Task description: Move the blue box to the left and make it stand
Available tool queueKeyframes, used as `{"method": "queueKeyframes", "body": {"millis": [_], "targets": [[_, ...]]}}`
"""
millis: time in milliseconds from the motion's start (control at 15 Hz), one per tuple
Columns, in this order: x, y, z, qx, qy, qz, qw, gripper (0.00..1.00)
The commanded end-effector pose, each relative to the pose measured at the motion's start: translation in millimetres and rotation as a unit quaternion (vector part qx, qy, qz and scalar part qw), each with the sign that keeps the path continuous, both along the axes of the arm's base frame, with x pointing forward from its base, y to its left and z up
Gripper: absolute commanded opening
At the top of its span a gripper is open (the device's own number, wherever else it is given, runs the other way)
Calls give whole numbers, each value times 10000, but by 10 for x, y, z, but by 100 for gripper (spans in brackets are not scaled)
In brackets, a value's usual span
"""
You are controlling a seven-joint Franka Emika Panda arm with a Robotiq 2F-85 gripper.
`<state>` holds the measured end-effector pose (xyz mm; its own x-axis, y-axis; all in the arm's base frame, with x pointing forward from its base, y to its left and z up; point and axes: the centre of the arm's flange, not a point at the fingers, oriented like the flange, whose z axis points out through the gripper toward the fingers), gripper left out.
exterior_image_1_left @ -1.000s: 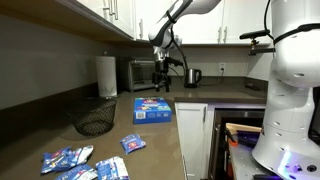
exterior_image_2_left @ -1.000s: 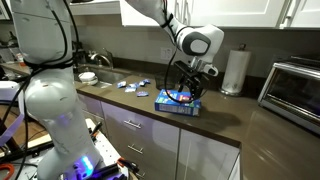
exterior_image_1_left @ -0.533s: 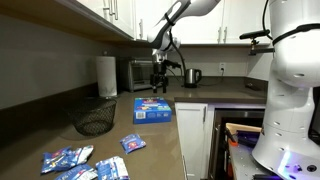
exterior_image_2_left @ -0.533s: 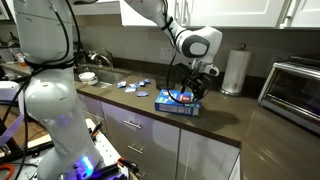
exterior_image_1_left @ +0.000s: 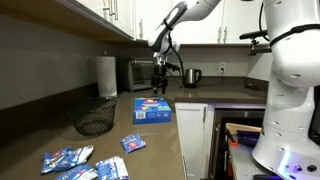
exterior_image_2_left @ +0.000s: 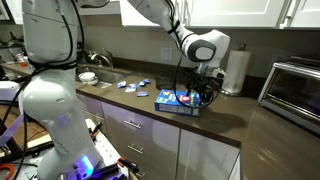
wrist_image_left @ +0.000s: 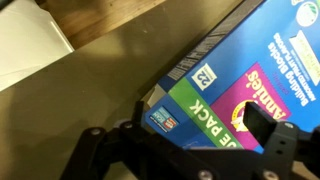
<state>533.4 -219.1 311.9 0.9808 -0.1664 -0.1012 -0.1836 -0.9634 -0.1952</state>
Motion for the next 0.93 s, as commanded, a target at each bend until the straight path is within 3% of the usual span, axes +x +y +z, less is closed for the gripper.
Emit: {"method": "queueKeyframes", "body": {"millis": [0,533,667,867], "targets": [[120,-91,-134,550,-137,249,9981,100],[199,-22,-256,970,-175,614,9932,100],[212,-39,-231,876,-158,641,9940,100],[182,-47,-160,406,-82,577,9975,100]]}}
